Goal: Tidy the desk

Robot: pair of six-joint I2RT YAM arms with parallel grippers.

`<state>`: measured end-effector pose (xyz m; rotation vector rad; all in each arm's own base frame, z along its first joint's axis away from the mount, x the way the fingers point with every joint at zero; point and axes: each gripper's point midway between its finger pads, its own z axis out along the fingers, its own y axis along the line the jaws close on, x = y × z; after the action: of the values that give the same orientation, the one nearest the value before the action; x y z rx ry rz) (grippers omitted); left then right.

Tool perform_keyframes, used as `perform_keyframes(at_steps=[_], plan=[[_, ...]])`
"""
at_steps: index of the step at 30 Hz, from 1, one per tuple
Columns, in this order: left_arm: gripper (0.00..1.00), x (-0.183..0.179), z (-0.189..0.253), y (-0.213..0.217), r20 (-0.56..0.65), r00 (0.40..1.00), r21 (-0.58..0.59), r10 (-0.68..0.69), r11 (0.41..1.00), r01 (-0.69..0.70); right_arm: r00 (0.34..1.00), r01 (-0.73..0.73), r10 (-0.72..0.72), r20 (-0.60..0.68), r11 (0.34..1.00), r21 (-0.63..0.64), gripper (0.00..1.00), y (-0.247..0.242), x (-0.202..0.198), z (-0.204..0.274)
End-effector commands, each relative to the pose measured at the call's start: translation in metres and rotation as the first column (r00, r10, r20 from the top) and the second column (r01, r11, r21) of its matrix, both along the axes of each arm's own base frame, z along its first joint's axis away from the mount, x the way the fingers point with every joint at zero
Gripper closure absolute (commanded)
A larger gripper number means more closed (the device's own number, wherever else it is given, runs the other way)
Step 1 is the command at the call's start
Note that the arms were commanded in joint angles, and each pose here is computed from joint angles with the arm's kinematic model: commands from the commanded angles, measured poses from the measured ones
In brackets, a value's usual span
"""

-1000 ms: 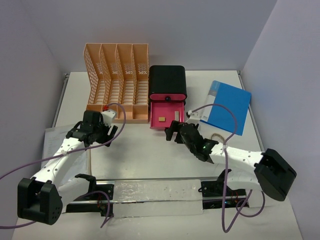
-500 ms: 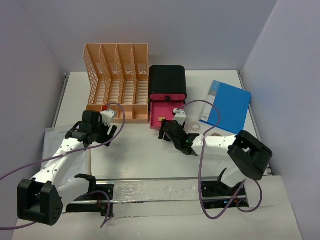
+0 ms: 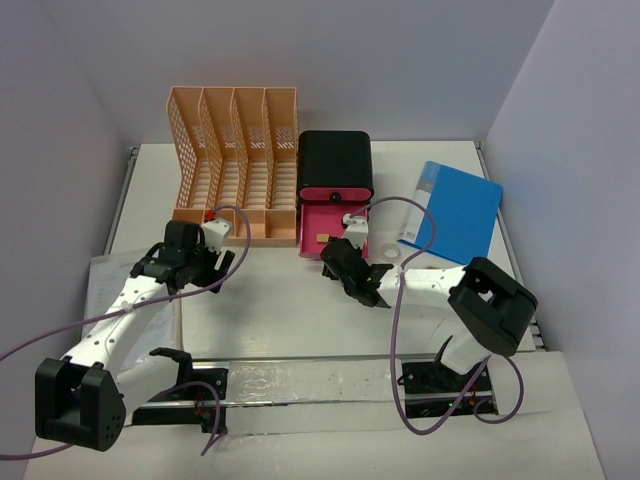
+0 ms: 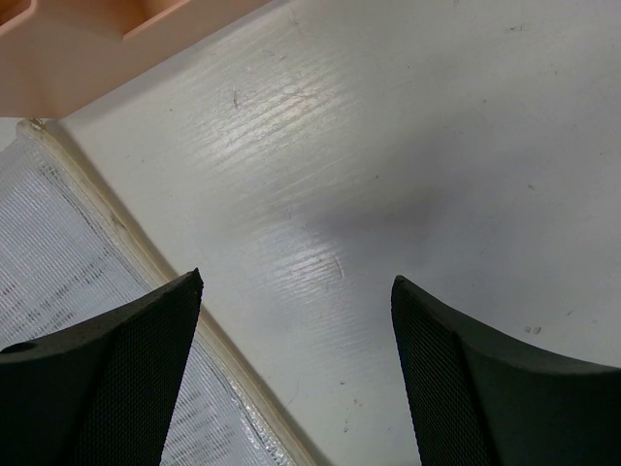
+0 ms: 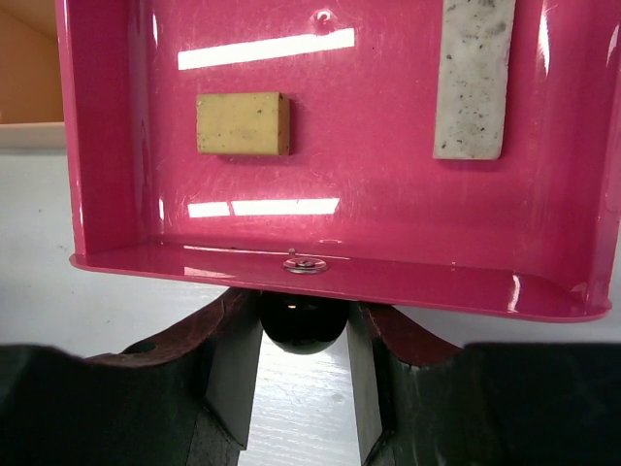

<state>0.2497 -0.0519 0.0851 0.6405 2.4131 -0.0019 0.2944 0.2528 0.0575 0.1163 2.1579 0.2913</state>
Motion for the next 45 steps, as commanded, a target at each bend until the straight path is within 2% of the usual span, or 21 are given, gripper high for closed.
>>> perform_keyframes(at_steps=[1,3,8,18,23,36,45], plan=[[0.15,0.008,0.010,-0.003,0.042,0.999,-0.023,-0.011,1.000,0.012,0.991,0.035,-0.044,0.124,0.997,0.070,0.83,0.001,0.014,0.045],[0.15,0.008,0.010,-0.003,0.043,0.999,-0.022,-0.008,1.000,0.009,0.988,0.045,-0.054,0.147,0.997,0.060,0.87,-0.002,0.017,0.052],[0.15,0.008,0.010,-0.003,0.043,0.999,-0.024,-0.009,1.000,0.010,0.977,0.035,-0.046,0.208,0.998,0.056,0.87,-0.003,0.030,0.081],[0.15,0.007,0.012,-0.004,0.047,0.999,-0.033,-0.014,0.999,0.016,0.982,0.049,-0.051,0.181,0.999,0.015,0.84,-0.004,0.076,0.072],[0.15,0.006,0.012,-0.004,0.044,0.999,-0.034,-0.014,0.999,0.016,0.971,0.076,-0.081,0.224,0.997,0.031,0.80,-0.005,0.094,0.083],[0.15,0.006,0.012,-0.005,0.037,0.999,-0.038,-0.023,0.999,0.024,0.960,0.128,-0.148,0.236,0.987,0.099,0.79,-0.003,0.148,0.083],[0.16,0.004,0.008,-0.009,0.006,0.999,-0.048,-0.045,0.998,0.045,0.953,0.131,-0.142,0.269,0.990,0.060,0.64,-0.004,0.156,0.085]])
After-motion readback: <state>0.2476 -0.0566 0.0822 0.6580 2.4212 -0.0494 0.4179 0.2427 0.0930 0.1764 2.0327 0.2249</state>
